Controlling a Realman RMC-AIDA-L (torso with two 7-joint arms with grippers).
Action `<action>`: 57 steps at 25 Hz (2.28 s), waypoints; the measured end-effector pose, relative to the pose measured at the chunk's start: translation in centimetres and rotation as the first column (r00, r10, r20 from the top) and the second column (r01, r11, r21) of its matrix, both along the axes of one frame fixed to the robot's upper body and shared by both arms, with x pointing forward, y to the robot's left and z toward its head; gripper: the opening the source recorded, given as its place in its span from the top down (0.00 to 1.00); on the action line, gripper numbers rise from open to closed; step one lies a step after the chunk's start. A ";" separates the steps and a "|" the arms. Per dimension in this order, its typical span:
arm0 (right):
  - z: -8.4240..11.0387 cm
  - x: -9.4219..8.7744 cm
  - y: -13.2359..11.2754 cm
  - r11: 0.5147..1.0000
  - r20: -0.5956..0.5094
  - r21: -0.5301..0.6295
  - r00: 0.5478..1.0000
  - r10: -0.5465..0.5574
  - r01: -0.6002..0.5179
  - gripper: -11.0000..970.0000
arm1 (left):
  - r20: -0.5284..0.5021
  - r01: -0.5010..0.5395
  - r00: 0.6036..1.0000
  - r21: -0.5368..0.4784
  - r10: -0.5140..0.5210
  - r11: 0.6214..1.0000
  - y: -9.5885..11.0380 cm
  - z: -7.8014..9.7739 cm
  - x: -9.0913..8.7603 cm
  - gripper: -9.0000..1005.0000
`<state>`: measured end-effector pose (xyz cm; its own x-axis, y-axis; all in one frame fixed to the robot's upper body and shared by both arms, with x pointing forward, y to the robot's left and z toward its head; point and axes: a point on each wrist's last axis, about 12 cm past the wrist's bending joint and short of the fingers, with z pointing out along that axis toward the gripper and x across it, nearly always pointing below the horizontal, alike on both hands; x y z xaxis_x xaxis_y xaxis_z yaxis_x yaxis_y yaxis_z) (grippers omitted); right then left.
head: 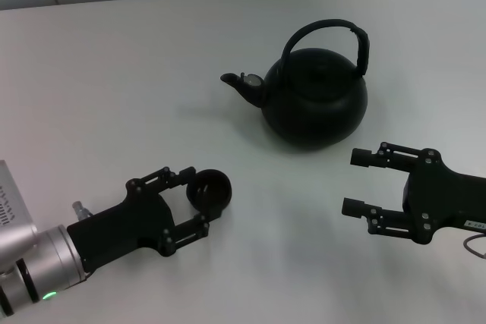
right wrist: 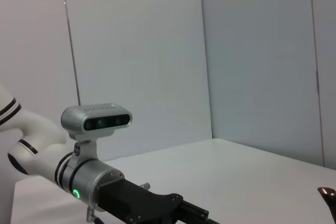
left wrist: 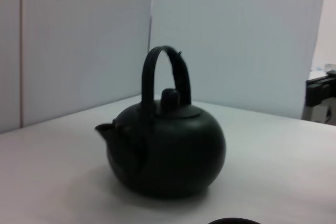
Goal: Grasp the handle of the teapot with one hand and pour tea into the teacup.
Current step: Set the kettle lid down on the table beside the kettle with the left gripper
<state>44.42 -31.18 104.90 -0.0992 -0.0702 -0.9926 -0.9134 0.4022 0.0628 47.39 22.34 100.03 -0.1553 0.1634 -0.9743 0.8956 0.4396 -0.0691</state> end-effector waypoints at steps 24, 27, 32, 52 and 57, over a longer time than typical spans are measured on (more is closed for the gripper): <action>0.0 0.0 0.1 1.000 0.000 0.002 1.000 0.001 -0.001 0.26 | -0.042 0.046 0.998 0.057 -0.043 0.997 -0.5 -0.6 -0.2 0.33; 0.1 0.1 0.1 1.000 0.003 0.002 1.000 0.002 -0.002 0.26 | -0.042 0.046 0.998 0.057 -0.043 0.997 -0.5 -0.6 -0.2 0.32; 0.1 0.2 0.1 1.000 0.005 0.000 1.000 0.003 -0.003 0.26 | -0.043 0.052 0.998 0.059 -0.049 0.997 -0.5 -0.6 -0.3 0.30; 0.1 0.5 0.0 1.000 0.007 -0.012 1.000 -0.002 0.002 0.26 | -0.015 0.072 0.997 0.049 -0.071 0.996 -0.8 -0.2 -0.3 0.25; 0.1 0.5 0.0 1.000 0.006 -0.016 1.000 -0.006 0.007 0.26 | -0.017 0.072 0.997 0.046 -0.071 0.996 -0.8 -0.2 -0.3 0.25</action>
<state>44.95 -31.20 104.97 -0.0934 -0.0852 -0.9920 -0.9111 0.4090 0.0506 47.13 21.50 99.84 -0.1563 0.2197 -0.9630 0.9239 0.3773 -0.0638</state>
